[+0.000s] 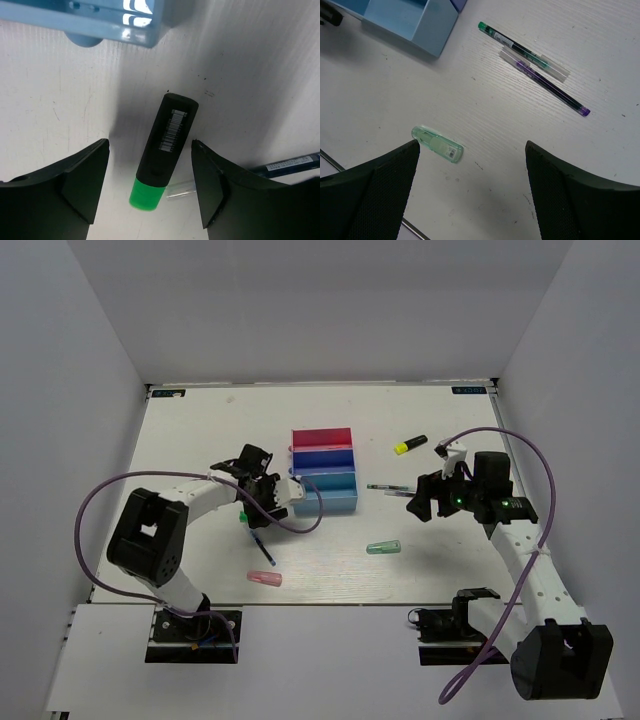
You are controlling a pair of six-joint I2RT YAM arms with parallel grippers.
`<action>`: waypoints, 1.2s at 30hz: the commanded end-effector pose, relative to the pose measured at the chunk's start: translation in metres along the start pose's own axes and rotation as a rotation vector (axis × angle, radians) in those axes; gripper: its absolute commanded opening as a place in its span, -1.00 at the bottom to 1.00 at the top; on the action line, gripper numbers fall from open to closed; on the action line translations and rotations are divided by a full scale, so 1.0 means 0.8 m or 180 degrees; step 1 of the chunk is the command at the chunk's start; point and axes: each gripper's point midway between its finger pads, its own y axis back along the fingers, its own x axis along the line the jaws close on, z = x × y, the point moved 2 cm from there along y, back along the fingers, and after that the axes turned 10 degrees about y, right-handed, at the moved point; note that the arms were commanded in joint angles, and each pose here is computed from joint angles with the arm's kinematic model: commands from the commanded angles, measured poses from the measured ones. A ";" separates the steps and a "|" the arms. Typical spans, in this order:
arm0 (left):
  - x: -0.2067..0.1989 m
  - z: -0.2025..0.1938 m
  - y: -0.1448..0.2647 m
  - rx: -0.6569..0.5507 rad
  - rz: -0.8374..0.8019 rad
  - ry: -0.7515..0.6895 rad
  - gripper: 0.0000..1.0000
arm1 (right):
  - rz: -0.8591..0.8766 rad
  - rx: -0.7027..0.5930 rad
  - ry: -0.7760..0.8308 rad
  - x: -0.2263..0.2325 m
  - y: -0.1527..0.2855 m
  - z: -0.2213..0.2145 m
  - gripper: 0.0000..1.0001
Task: Sort the stationery into containers
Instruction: Pick up the pen from the center of the board, then place the pen in the storage box.
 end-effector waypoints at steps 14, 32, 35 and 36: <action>0.101 0.008 0.058 -0.0361 0.1465 0.0479 -0.99 | 0.0004 -0.0216 0.0018 -0.002 0.015 0.023 0.75; 0.115 0.258 0.097 -0.1402 0.1525 -0.0329 -0.99 | 0.0093 -0.0248 0.0047 0.004 0.016 0.025 -1.00; 0.125 0.274 0.068 -0.1378 0.1611 -0.0383 -0.99 | 0.0050 -0.0250 0.0062 0.001 0.017 0.026 -1.00; 0.125 0.280 0.066 -0.1383 0.1615 -0.0436 -0.96 | 0.0043 -0.0253 0.0054 0.001 0.018 0.025 -1.00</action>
